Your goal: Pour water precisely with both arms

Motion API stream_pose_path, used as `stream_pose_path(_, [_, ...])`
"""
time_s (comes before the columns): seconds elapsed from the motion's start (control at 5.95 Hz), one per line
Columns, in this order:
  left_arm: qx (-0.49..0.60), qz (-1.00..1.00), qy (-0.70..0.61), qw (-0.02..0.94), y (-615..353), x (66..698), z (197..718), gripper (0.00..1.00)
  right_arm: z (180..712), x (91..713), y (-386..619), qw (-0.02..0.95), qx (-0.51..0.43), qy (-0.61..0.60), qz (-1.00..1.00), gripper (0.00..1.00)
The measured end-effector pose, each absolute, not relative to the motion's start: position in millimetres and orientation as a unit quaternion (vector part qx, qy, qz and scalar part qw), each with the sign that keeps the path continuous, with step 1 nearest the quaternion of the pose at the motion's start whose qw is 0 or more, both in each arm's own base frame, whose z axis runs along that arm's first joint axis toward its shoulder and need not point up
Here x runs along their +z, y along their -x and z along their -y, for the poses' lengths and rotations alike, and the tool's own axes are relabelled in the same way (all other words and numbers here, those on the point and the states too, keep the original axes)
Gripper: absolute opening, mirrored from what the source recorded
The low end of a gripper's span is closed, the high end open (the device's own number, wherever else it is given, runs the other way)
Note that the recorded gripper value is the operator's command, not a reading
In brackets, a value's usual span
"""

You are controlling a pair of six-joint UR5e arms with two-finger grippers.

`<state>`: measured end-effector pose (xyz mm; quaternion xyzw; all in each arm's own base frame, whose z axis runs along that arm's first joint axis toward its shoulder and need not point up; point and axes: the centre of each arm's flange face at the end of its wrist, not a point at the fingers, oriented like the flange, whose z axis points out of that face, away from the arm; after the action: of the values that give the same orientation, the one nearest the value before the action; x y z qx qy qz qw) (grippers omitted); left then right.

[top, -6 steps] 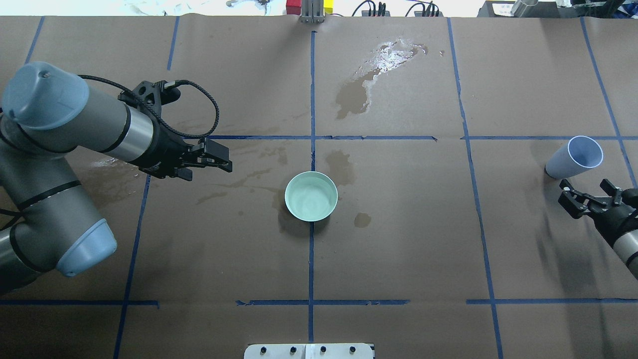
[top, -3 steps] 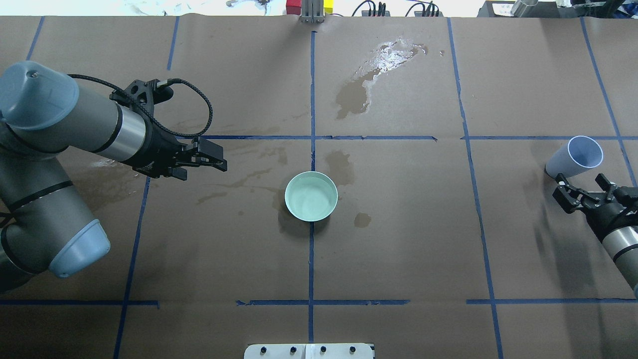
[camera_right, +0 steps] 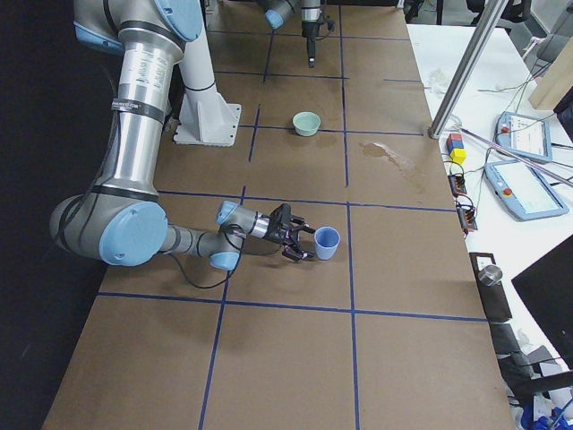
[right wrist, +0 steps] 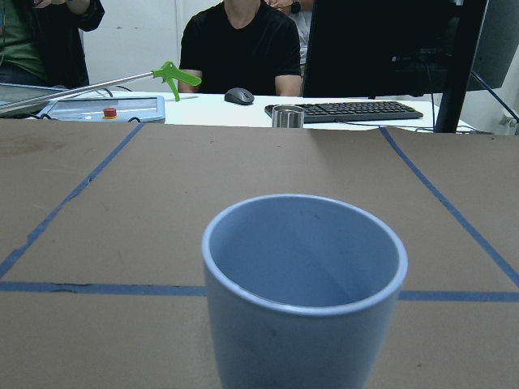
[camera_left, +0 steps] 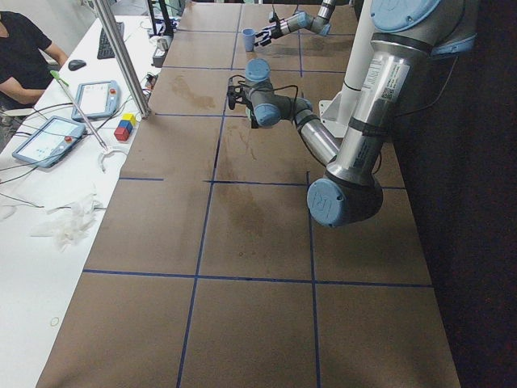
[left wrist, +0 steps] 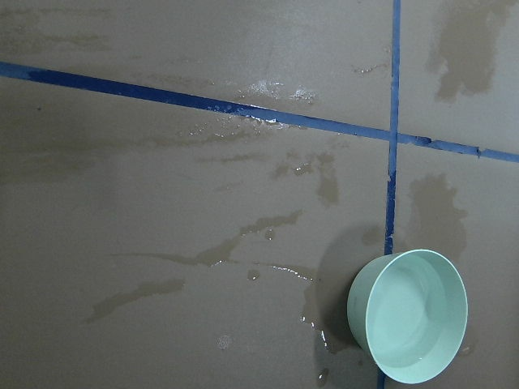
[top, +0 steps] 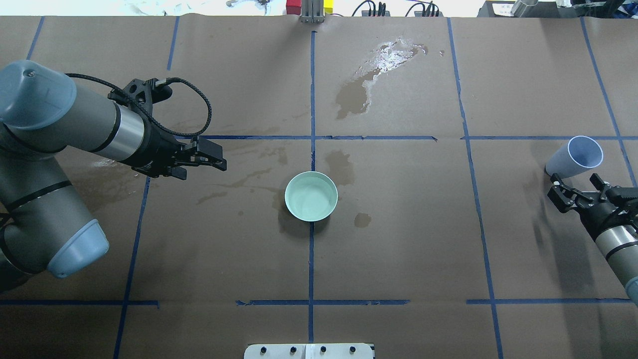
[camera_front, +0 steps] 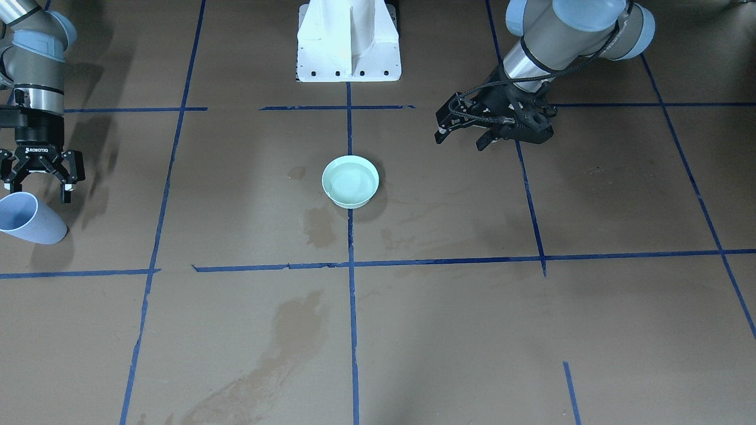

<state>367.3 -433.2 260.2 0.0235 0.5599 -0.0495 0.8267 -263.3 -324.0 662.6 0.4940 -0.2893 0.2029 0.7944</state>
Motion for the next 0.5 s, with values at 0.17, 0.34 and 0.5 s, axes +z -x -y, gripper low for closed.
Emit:
stream_pose_path(0.17, [-0.050, -0.560, -0.024, 0.827, -366.8, 260.0, 433.4, 1.00, 325.2, 663.2, 262.5, 0.794, 0.204, -0.495, 0.289, 0.99])
stream_pose_path(0.34, [-0.050, -0.560, -0.024, 0.826, -366.3, 259.5, 433.3, 1.00, 327.9, 663.4, 260.2, 0.793, 0.208, -0.496, 0.287, 0.99])
stream_pose_path(0.5, [-0.050, -0.561, -0.025, 0.826, -365.5, 258.8, 433.3, 1.00, 331.2, 664.0, 257.1, 0.792, 0.212, -0.497, 0.284, 0.99])
